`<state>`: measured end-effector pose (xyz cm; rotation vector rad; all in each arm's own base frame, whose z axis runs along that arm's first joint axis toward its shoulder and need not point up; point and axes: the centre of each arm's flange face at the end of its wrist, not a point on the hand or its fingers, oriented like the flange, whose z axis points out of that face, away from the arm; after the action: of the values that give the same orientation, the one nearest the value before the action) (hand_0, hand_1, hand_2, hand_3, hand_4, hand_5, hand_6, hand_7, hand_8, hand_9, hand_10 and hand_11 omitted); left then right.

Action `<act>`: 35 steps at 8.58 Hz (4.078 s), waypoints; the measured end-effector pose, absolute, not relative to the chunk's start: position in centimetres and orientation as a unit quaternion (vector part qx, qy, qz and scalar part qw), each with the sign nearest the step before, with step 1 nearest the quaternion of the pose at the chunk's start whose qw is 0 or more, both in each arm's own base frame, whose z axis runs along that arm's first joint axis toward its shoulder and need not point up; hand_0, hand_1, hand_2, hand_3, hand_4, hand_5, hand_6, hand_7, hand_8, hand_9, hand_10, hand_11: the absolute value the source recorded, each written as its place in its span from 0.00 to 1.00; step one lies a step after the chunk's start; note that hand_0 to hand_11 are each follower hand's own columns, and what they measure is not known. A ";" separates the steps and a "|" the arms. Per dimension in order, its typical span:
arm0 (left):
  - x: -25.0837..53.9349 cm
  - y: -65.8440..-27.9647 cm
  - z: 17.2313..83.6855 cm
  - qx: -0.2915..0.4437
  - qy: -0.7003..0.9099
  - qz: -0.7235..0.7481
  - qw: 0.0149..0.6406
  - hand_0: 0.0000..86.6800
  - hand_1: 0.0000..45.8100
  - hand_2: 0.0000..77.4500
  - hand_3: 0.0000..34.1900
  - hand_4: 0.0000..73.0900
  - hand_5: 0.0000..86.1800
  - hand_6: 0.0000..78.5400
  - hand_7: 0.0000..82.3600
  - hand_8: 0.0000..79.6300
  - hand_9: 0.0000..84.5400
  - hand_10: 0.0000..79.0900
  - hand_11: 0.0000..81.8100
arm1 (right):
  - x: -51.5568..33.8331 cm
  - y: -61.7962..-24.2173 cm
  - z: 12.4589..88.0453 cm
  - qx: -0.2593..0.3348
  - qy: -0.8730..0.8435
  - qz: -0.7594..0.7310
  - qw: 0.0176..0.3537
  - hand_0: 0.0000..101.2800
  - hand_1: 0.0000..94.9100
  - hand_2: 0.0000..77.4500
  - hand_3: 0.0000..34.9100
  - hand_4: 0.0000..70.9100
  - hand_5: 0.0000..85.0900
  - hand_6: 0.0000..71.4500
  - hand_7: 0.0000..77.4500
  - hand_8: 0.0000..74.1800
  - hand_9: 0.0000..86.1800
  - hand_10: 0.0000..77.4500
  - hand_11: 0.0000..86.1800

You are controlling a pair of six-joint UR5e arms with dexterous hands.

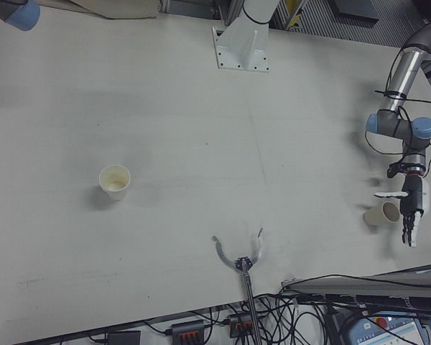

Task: Pour water
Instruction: 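Reach the left hand toward the beige paper cup, then close the left hand fingers around the beige cup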

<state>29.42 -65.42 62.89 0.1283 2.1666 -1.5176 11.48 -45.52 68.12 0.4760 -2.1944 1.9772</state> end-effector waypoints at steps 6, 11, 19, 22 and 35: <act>32.0 -64.5 63.5 0.038 0.790 -0.557 0.255 0.77 0.58 0.02 0.00 0.18 0.04 0.03 0.09 0.01 0.01 0.03 0.08 | 11.3 -45.7 69.0 0.159 -0.726 0.664 0.078 0.46 0.17 0.30 0.01 0.25 0.07 0.02 0.07 0.01 0.01 0.01 0.01; 31.6 -64.6 63.9 0.048 0.786 -0.565 0.247 0.76 0.58 0.02 0.00 0.19 0.04 0.04 0.11 0.00 0.01 0.03 0.08 | 11.4 -45.4 69.4 0.156 -0.724 0.667 0.077 0.46 0.17 0.30 0.01 0.24 0.07 0.02 0.05 0.01 0.01 0.01 0.01; 31.2 -64.8 64.7 0.058 0.779 -0.573 0.248 0.73 0.49 0.02 0.00 0.28 0.18 0.01 0.07 0.01 0.01 0.02 0.07 | 11.5 -45.1 69.7 0.153 -0.723 0.670 0.076 0.46 0.17 0.28 0.01 0.21 0.04 0.01 0.04 0.01 0.01 0.01 0.01; 31.9 -65.5 63.5 0.058 0.784 -0.567 0.247 0.73 0.55 0.02 0.00 0.28 0.18 0.03 0.07 0.01 0.01 0.02 0.07 | 11.5 -44.9 70.2 0.153 -0.719 0.674 0.076 0.46 0.17 0.28 0.00 0.19 0.06 0.01 0.04 0.01 0.01 0.01 0.01; 32.7 -65.5 64.0 0.060 0.779 -0.570 0.256 0.70 0.44 0.05 0.00 0.72 0.27 0.12 0.22 0.00 0.01 0.08 0.11 | 11.5 -44.7 71.7 0.153 -0.712 0.681 0.077 0.46 0.16 0.27 0.01 0.21 0.06 0.01 0.03 0.01 0.01 0.01 0.01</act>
<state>32.68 -65.51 64.00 0.1620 2.1139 -1.5465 11.48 -44.68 71.68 0.4583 -2.1333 2.0403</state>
